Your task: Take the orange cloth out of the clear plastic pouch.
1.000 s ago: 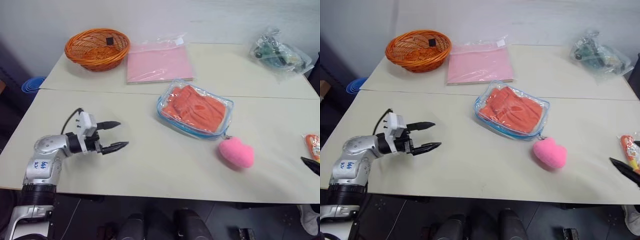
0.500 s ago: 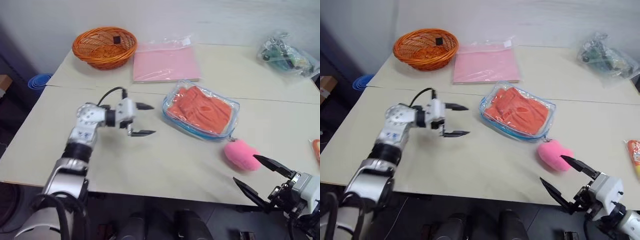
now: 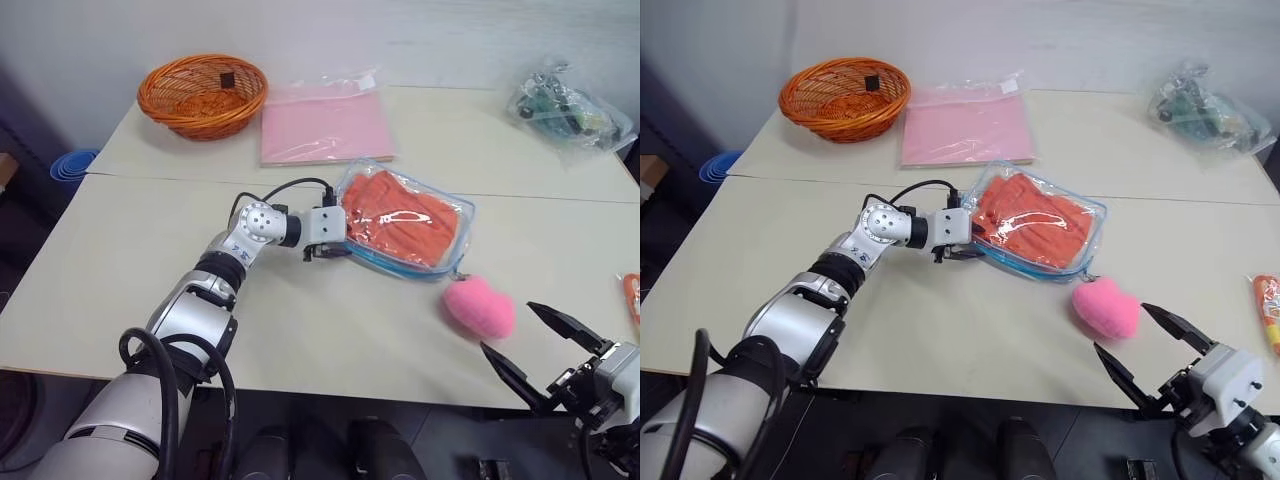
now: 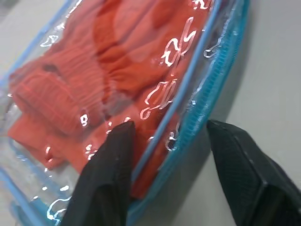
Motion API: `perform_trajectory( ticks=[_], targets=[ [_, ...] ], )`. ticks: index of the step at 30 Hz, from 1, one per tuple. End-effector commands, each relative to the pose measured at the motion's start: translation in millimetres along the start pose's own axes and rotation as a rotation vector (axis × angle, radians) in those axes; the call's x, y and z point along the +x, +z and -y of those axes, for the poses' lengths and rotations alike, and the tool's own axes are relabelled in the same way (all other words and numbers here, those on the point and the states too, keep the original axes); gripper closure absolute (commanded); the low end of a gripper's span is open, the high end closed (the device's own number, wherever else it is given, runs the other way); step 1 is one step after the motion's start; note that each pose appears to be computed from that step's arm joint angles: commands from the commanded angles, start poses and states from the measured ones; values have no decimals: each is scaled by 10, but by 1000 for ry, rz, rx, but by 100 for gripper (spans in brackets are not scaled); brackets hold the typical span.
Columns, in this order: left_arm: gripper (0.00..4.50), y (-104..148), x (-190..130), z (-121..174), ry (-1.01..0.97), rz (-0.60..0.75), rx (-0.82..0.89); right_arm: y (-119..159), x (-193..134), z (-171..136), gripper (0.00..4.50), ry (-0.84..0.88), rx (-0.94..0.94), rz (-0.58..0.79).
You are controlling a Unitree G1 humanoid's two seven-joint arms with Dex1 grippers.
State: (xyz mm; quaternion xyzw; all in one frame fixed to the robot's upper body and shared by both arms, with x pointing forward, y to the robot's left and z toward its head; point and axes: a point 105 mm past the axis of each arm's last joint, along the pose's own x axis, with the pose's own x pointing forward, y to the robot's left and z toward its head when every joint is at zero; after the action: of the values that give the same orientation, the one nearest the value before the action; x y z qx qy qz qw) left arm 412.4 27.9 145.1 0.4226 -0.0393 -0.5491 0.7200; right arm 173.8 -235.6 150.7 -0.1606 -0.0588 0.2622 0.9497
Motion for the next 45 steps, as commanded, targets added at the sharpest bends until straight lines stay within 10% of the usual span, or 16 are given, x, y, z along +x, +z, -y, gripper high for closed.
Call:
perform_trajectory(
  ticks=[1,6,18,29,38,45],
  targets=[
    [324,-59,-79,-128,108,-13,-6,77,-23,46,0,-29,-45,23],
    [448,-183,-217,-18,95,49,-127,72,29,52,0,-15,-49,31],
    [448,-144,-1133,529,332,6,-510,25,191,22,0,45,-17,60],
    [448,298,-1057,1283,214,-70,-789,36,299,68,0,108,-8,69],
    [448,310,-1000,1360,219,-83,-845,39,329,86,0,126,-4,70],
    [257,434,-1032,1274,156,68,-872,51,251,103,0,153,48,35]
  ],
)
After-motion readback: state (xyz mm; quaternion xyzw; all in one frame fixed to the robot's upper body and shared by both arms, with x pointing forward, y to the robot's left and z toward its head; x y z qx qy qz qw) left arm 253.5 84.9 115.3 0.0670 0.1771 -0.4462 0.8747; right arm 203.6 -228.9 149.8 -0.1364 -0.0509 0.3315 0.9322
